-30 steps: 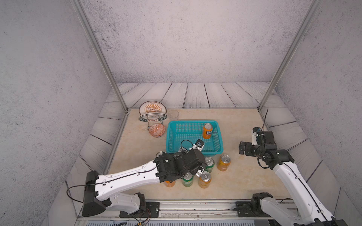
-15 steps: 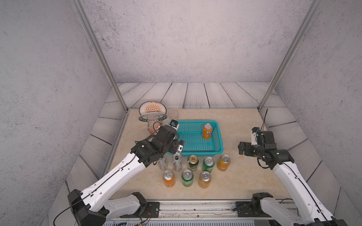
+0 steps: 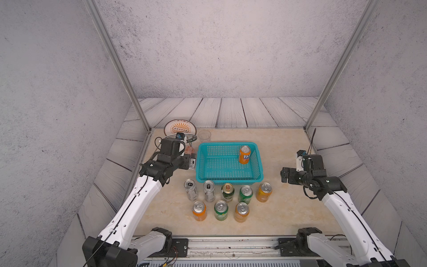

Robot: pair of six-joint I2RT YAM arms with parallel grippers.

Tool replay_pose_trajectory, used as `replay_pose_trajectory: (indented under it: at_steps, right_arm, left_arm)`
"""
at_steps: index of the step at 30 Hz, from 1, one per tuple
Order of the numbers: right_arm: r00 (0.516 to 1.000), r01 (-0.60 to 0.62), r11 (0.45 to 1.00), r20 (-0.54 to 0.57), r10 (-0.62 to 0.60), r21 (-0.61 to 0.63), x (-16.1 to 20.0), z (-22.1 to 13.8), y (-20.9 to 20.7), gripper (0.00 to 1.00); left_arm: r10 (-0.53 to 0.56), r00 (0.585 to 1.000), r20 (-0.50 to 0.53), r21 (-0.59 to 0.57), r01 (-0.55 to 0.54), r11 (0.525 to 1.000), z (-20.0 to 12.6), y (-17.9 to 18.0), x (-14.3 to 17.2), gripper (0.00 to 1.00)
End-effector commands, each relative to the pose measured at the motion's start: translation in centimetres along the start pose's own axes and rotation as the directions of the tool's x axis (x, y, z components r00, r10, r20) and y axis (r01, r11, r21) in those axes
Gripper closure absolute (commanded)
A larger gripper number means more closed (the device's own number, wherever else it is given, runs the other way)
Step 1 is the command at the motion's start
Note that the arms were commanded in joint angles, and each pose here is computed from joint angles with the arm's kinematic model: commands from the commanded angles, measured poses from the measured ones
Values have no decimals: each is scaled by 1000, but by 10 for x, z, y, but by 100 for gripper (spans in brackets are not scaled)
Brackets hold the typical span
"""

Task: Take out the drinks from the basket
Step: Pick up the drink from the basket.

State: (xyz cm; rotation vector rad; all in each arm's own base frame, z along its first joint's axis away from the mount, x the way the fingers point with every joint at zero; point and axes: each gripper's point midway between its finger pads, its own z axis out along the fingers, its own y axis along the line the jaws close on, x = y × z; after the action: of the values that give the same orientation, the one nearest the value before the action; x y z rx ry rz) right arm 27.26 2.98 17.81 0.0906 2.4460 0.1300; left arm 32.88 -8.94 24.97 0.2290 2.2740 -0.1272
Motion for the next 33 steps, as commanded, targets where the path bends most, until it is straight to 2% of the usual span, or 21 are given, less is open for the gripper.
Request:
replay_pose_trajectory:
  at_steps: [1,7,11,16,24,33]
  right_arm:
    - [1000,-6,999,8,7,-33,-2,1,5,0]
    - [1000,-19,993,7,20,-115,-4,3,20,1]
    - [999,-44,979,23,50,-201,-21,3,36,1]
    - [999,-40,967,8,44,-250,-46,10,55,1]
    - [994,103,970,-9,-107,-218,-84,34,94,1]
    - [957,274,947,-52,-286,-169,-109,77,154,1]
  left_arm:
    - [-34,998,46,41,32,999,-1,4,-4,1]
    - [-120,990,68,49,117,992,-4,21,-4,1]
    - [-144,987,72,59,140,988,-4,24,-3,1]
    - [-160,984,82,44,157,987,-6,32,-3,1]
    - [-192,979,70,85,186,979,0,32,-3,1]
    - [-214,975,67,105,207,973,1,32,-3,1]
